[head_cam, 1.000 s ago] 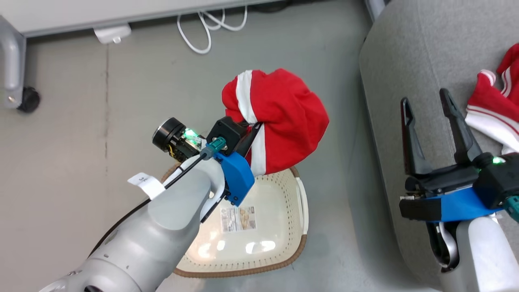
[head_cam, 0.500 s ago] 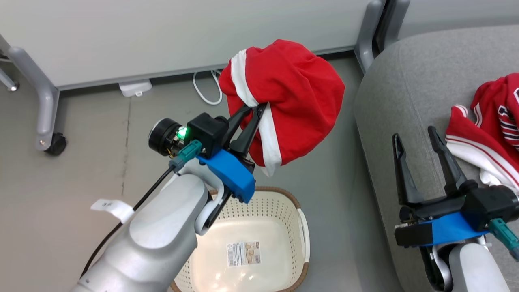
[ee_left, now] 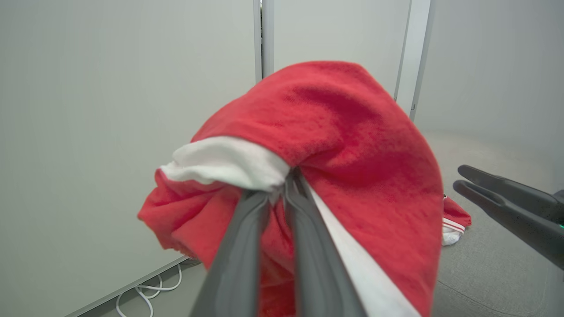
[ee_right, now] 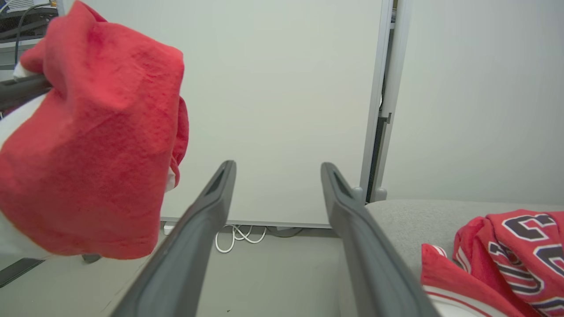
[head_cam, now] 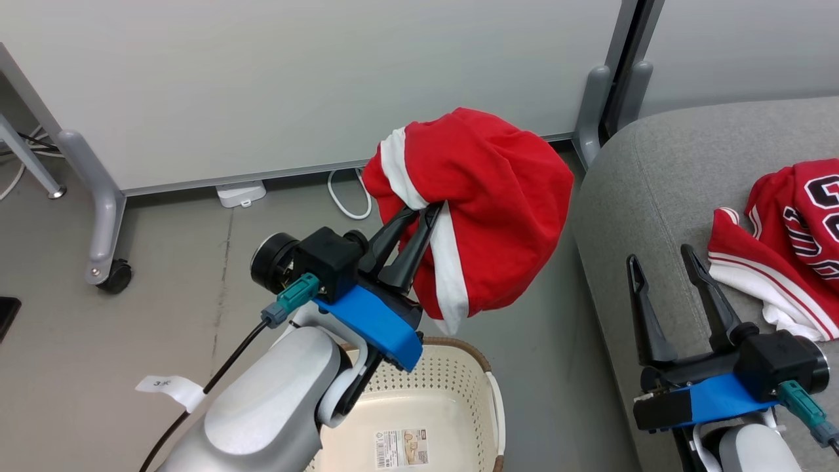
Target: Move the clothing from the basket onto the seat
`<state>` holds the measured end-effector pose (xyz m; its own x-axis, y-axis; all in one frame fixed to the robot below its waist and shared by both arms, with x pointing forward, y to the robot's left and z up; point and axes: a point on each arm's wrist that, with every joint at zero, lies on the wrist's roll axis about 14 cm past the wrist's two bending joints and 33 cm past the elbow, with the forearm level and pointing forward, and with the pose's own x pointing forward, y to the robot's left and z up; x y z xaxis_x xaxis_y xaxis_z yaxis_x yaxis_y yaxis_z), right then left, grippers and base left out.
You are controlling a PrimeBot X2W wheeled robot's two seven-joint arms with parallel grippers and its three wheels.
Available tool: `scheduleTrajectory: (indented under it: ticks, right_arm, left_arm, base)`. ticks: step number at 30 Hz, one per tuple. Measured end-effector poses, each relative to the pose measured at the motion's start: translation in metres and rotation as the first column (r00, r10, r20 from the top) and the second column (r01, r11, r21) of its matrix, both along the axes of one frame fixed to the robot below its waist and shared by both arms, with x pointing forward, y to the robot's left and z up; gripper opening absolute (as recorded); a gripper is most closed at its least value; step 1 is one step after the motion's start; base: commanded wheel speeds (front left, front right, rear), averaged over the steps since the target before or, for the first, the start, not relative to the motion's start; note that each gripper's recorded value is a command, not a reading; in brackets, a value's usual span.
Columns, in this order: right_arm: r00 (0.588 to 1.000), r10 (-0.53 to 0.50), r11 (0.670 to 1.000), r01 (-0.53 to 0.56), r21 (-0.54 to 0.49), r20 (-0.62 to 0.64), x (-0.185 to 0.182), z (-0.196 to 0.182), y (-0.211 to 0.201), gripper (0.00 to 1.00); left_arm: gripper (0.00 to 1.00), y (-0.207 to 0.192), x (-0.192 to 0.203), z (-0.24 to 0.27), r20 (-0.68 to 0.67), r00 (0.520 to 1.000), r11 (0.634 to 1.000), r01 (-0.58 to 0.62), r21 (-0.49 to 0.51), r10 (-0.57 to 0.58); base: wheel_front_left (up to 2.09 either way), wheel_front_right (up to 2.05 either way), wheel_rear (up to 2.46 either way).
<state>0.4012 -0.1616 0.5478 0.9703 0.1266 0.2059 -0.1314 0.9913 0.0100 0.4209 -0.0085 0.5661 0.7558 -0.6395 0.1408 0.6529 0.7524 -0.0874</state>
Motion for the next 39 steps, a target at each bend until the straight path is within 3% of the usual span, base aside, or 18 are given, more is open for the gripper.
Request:
scheduleTrajectory:
  ticks: [13,20,28,39]
  right_arm:
    - [0.999,0.029,0.999,-0.029,0.038,-0.015,-0.002,-0.005,0.009,1.0]
    - [0.991,0.132,0.989,-0.13,0.067,-0.023,0.002,-0.005,0.03,1.0]
    - [0.951,0.305,0.952,-0.305,0.014,-0.048,0.01,-0.005,0.055,1.0]
    - [0.864,0.483,0.875,-0.481,0.055,-0.139,0.019,-0.019,0.089,1.0]
  left_arm:
    - [0.0,0.002,-0.008,0.003,-0.002,1.0,1.0,-0.001,0.008,0.001]
    - [0.0,0.003,-0.006,0.0,-0.009,1.0,1.0,-0.002,0.012,0.002]
    - [0.0,0.002,-0.006,-0.006,-0.021,1.0,1.0,0.005,0.022,-0.004]
    - [0.0,-0.001,-0.005,-0.01,-0.024,1.0,0.999,0.017,0.03,-0.017]
  base:
    - [0.0,0.0,0.0]
    - [0.0,0.0,0.0]
    - [0.0,0.0,0.0]
    - [0.0,0.0,0.0]
